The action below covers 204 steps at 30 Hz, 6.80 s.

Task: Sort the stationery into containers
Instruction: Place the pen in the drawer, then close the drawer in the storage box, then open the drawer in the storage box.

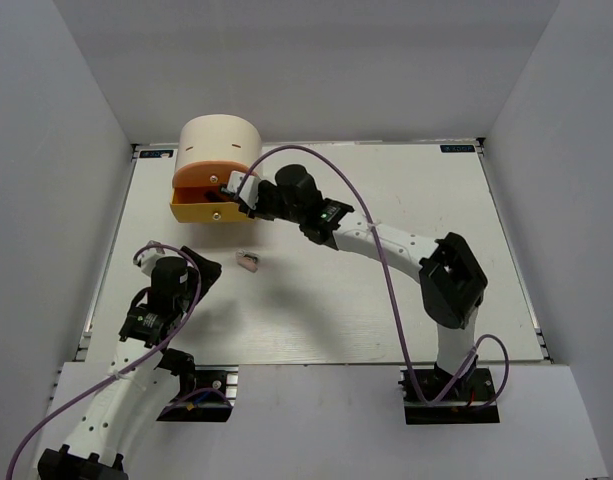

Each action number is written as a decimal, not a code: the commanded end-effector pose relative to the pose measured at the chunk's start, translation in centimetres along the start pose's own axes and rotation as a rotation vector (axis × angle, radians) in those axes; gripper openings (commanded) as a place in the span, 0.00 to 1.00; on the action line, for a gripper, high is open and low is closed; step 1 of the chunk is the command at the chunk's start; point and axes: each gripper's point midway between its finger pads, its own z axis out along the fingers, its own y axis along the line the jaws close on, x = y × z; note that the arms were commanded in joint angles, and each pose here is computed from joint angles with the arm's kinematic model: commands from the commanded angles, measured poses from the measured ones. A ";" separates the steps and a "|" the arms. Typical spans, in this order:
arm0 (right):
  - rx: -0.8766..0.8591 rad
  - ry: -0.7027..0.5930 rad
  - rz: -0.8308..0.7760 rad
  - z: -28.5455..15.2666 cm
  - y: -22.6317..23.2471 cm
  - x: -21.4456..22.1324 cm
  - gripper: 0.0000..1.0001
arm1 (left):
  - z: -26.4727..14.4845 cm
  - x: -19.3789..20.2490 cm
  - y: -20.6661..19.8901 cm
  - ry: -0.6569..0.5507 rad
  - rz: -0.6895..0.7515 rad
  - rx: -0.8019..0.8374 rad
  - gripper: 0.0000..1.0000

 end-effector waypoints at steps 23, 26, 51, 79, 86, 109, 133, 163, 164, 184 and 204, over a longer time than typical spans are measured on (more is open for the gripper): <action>0.075 -0.182 -0.035 4.5 -2.8 -2.6 0.07 | 0.9 0.0 -1.1 0.001 -0.012 0.037 0.92; 0.069 -0.171 -0.033 4.3 -2.7 -2.3 0.30 | 1.2 0.1 -1.4 0.008 -0.003 0.043 0.92; 0.048 -0.218 0.089 -1.6 -3.8 -5.7 0.00 | 3.9 -1.5 -5.4 -0.043 0.084 0.158 0.58; 0.047 0.172 0.381 -14.2 -0.5 12.3 0.14 | 10.0 -6.8 -12.7 -0.224 0.205 0.251 0.47; 0.048 0.180 0.393 -14.5 -0.6 12.8 0.14 | 11.4 -7.5 -12.4 -0.248 0.203 0.191 0.47; 0.035 0.214 0.412 -14.7 0.0 14.2 0.17 | 14.4 -8.6 -14.5 -0.303 0.081 0.222 0.47; 0.029 0.222 0.418 -14.7 0.0 14.6 0.18 | 15.0 -9.3 -14.3 -0.345 0.032 0.204 0.59; 0.017 0.247 0.420 -15.3 1.2 15.5 0.20 | 15.0 -3.2 -7.0 -0.158 -0.432 0.144 0.58; 0.023 0.251 0.423 -15.6 1.0 15.7 0.20 | 15.4 -3.7 -7.1 -0.168 -0.439 0.149 0.46; 0.028 0.268 0.437 -15.6 1.0 16.9 0.21 | 18.2 -6.2 -9.1 -0.172 -0.495 0.325 0.50; 0.027 0.275 0.438 -15.4 0.8 17.1 0.21 | 19.2 -6.4 -8.9 -0.195 -0.501 0.353 0.48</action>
